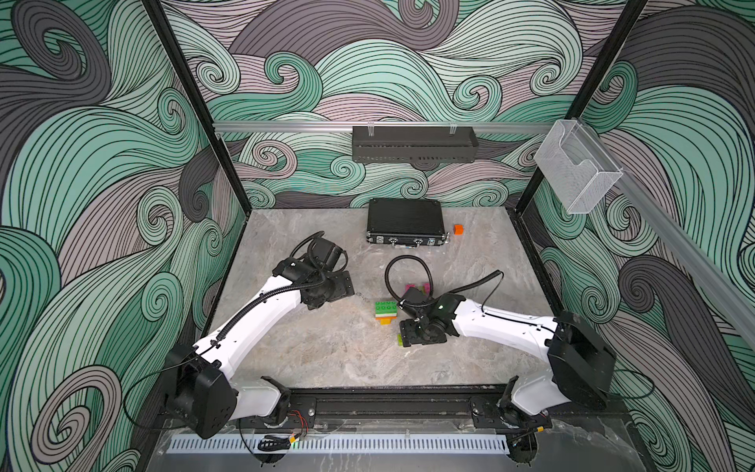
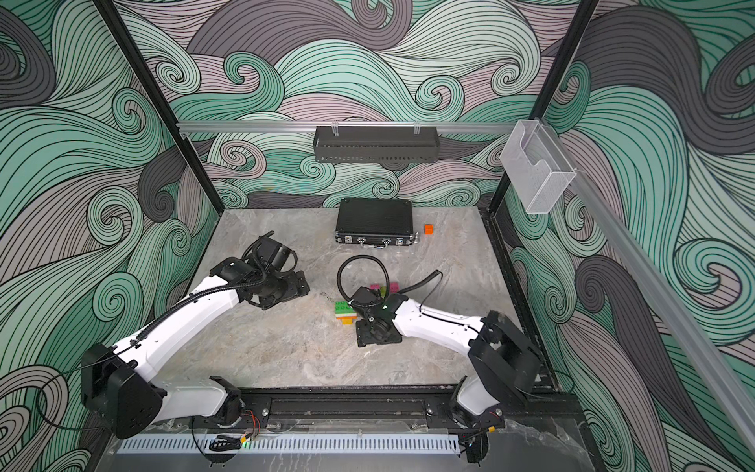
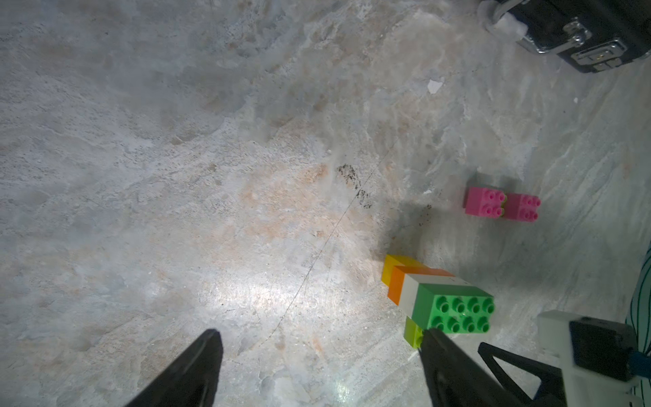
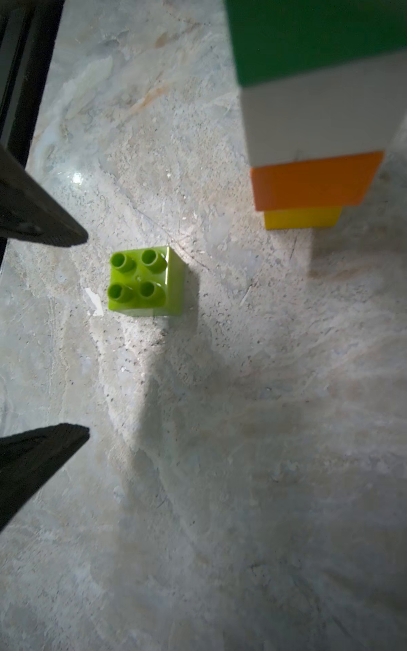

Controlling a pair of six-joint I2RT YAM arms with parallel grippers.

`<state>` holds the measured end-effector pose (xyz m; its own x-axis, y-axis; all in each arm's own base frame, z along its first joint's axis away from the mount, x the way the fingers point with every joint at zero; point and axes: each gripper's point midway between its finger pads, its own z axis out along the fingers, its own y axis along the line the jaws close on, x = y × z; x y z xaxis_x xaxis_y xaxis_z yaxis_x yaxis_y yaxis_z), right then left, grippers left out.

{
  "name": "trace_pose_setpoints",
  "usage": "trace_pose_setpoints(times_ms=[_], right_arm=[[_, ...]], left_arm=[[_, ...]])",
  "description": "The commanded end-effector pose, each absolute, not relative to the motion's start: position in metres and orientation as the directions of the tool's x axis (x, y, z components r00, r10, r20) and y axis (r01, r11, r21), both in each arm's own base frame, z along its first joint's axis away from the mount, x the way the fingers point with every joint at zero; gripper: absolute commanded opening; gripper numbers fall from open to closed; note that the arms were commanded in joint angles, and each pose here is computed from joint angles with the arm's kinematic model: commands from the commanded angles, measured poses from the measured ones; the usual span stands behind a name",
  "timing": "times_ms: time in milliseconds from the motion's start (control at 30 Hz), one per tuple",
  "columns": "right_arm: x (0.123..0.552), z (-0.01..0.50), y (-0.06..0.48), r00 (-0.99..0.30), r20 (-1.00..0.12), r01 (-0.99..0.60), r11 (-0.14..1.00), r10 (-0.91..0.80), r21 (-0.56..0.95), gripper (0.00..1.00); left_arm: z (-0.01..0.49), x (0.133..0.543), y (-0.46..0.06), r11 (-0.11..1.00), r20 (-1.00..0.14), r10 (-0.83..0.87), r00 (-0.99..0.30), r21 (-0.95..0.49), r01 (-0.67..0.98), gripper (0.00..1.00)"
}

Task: Assemble a carrot with lego
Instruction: Pick up the lego brick from the center of the board.

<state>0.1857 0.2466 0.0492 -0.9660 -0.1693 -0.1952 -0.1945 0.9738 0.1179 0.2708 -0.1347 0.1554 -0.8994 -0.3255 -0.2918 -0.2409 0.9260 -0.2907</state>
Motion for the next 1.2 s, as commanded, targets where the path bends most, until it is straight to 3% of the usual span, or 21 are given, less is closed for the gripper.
trace_pose_setpoints(times_ms=[0, 500, 567, 700, 1033, 1167], right_arm=[[0.197, 0.051, 0.257, -0.954, -0.244, -0.201, 0.976, -0.176, 0.079, 0.75], [0.194, 0.024, 0.267, -0.964, -0.174, -0.206, 0.978, -0.201, 0.015, 0.59], [0.194, 0.022, 0.268, -0.965, -0.166, -0.207, 0.978, -0.202, 0.015, 0.52], [0.193, 0.02, 0.269, -0.966, -0.16, -0.209, 0.978, -0.204, 0.015, 0.48], [0.191, 0.023, 0.268, -0.97, -0.15, -0.199, 0.98, -0.194, 0.021, 0.17], [0.186, 0.05, 0.262, -0.975, -0.155, -0.171, 0.984, -0.162, 0.048, 0.09]], left_arm=[[0.156, 0.273, -0.129, 0.91, -0.297, -0.341, -0.892, -0.344, -0.234, 0.87], [0.124, 0.261, -0.109, 0.874, -0.171, -0.393, -0.904, -0.376, -0.309, 0.83], [0.123, 0.26, -0.108, 0.872, -0.151, -0.396, -0.906, -0.372, -0.319, 0.83], [0.121, 0.258, -0.105, 0.87, -0.139, -0.4, -0.906, -0.369, -0.328, 0.82], [0.119, 0.256, -0.103, 0.866, -0.135, -0.405, -0.904, -0.375, -0.332, 0.81], [0.117, 0.257, -0.103, 0.868, -0.137, -0.401, -0.906, -0.373, -0.328, 0.81]])
